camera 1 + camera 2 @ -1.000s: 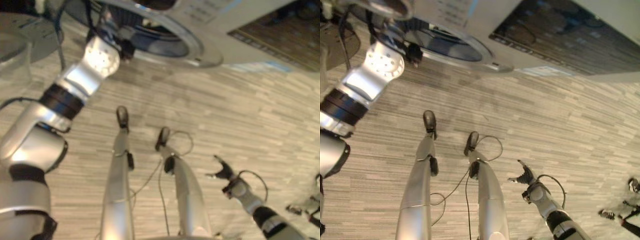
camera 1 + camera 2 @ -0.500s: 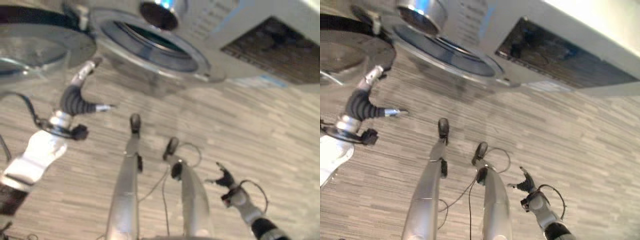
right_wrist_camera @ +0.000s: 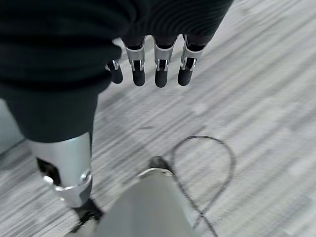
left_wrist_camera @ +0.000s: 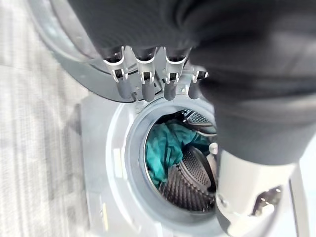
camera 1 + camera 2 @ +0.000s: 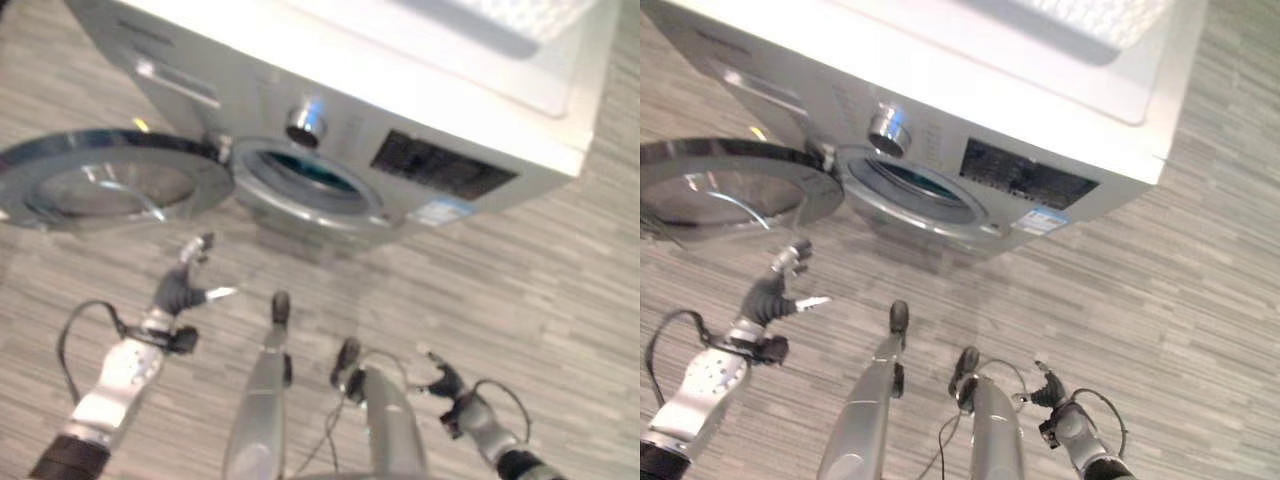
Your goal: Grab the laundry basket,head to the washer,open it,put in the laundry and shut it.
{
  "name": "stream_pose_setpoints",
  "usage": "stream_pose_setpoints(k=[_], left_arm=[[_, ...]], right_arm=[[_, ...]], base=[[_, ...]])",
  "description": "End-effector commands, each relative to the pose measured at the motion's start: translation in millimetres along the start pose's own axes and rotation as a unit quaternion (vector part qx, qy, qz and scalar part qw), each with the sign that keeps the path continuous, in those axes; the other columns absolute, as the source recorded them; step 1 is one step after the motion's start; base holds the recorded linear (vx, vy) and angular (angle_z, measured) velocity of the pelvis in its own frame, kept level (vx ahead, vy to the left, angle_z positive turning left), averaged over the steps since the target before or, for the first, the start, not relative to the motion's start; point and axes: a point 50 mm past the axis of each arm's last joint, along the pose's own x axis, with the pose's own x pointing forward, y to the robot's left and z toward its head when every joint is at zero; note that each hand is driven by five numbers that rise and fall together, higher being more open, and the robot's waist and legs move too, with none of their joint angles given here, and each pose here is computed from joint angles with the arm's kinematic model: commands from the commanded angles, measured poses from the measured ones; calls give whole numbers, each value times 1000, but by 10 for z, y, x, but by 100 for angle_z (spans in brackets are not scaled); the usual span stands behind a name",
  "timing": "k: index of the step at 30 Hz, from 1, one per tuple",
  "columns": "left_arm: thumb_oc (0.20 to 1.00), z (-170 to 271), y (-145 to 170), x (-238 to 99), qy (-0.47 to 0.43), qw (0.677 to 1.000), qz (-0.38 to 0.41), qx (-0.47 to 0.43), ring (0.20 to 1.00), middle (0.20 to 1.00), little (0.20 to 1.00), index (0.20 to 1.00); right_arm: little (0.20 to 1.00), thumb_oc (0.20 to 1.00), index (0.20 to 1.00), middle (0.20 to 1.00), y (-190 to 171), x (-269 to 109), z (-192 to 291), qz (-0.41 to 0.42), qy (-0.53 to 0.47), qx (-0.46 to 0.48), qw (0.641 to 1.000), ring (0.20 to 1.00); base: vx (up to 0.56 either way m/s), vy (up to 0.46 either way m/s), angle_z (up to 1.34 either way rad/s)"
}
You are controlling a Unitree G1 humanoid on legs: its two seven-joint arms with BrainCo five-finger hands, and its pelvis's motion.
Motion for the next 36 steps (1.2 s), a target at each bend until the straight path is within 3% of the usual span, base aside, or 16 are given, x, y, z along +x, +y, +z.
stream_pose_setpoints(k=[1, 9, 13, 17, 24, 36], left_arm=[[1000, -122, -20, 7, 13, 999, 2, 49, 1000, 1000, 1000, 1000], [1000, -884, -168, -284, 181, 980, 74, 27, 1000, 1000, 1000, 1000], [1000, -1358, -290, -631, 314, 943, 106, 13, 1000, 1000, 1000, 1000], [1000, -1547, -393, -844, 375, 917, 129, -36, 1000, 1000, 1000, 1000], [1000, -1687, -531, -1048, 423, 888, 149, -98, 1000, 1000, 1000, 1000], [1000, -1657, -517, -1045, 412, 893, 145, -108, 1000, 1000, 1000, 1000]], right_arm=[[1000, 1000, 1000, 1000, 261, -138, -168, 49, 14, -16, 999, 1000], [1000, 1000, 1000, 1000, 372, -206, -270, 67, 31, -10, 997, 1000], [1000, 1000, 1000, 1000, 333, -199, -270, 63, 34, -2, 997, 1000], [1000, 1000, 1000, 1000, 318, -195, -242, 61, 30, 0, 998, 1000], [1000, 1000, 1000, 1000, 323, -199, -218, 60, 26, 5, 998, 1000], [1000, 1000, 1000, 1000, 348, -208, -326, 59, 58, 17, 996, 1000]], base=[[28, 6, 18], [32, -2, 8], [71, 9, 4], [26, 36, -3], [68, 2, -1], [51, 26, 0]])
